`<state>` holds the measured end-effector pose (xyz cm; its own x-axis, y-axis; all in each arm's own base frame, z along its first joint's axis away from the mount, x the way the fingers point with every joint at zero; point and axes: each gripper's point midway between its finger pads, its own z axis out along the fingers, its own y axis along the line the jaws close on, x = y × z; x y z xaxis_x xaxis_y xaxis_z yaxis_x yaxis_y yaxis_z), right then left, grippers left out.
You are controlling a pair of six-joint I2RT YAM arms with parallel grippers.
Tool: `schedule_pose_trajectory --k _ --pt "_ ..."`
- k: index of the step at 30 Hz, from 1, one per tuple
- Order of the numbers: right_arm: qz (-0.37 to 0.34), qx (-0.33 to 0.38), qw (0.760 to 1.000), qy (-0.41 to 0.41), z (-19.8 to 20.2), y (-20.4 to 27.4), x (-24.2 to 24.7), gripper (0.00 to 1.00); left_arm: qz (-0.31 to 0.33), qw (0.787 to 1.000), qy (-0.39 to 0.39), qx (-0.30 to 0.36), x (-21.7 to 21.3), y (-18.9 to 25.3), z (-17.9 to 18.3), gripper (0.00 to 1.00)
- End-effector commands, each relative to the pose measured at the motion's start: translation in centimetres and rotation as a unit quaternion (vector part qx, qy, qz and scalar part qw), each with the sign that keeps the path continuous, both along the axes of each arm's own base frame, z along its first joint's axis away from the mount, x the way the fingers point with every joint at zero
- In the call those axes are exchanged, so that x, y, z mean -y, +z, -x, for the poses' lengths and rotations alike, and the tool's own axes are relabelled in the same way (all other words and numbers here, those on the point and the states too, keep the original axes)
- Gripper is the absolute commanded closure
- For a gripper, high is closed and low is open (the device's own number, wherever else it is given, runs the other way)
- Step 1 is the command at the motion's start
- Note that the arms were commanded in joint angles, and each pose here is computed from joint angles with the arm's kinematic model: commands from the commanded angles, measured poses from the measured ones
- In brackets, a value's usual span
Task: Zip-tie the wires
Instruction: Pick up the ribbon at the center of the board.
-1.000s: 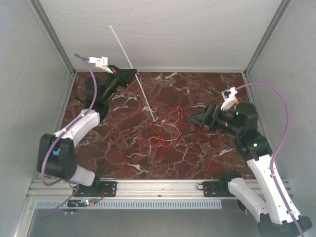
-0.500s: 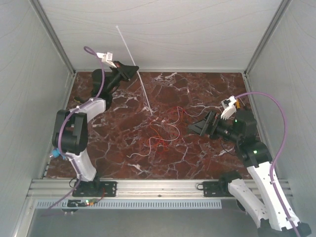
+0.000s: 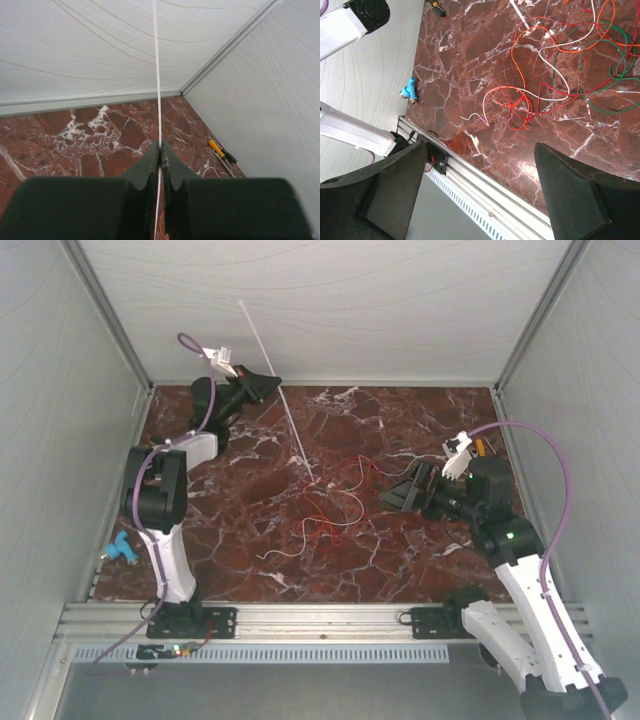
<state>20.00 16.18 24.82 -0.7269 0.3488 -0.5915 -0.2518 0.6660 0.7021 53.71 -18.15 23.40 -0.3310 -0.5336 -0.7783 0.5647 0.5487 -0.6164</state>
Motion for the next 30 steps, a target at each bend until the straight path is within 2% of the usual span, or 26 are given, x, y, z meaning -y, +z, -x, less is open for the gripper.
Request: schedule_pose_trajectory --k 1,9,22,30 --pt "-0.001 0.020 1.000 0.003 -0.3 1.3 0.2 0.13 0.007 0.998 -0.037 0.043 1.1 1.5 1.8 1.00" --pt "0.002 -0.005 0.999 -0.033 -0.5 0.0 1.4 0.13 0.001 0.999 -0.039 0.034 2.3 -0.6 5.2 1.00" --pt "-0.026 -0.020 0.997 -0.068 0.3 -0.7 2.0 0.14 -0.004 0.992 0.101 0.069 -0.3 -0.3 3.8 1.00" --pt "-0.033 -0.016 0.997 -0.075 0.6 -0.3 2.1 0.14 -0.007 0.992 0.107 0.072 0.7 -1.4 3.4 1.00"
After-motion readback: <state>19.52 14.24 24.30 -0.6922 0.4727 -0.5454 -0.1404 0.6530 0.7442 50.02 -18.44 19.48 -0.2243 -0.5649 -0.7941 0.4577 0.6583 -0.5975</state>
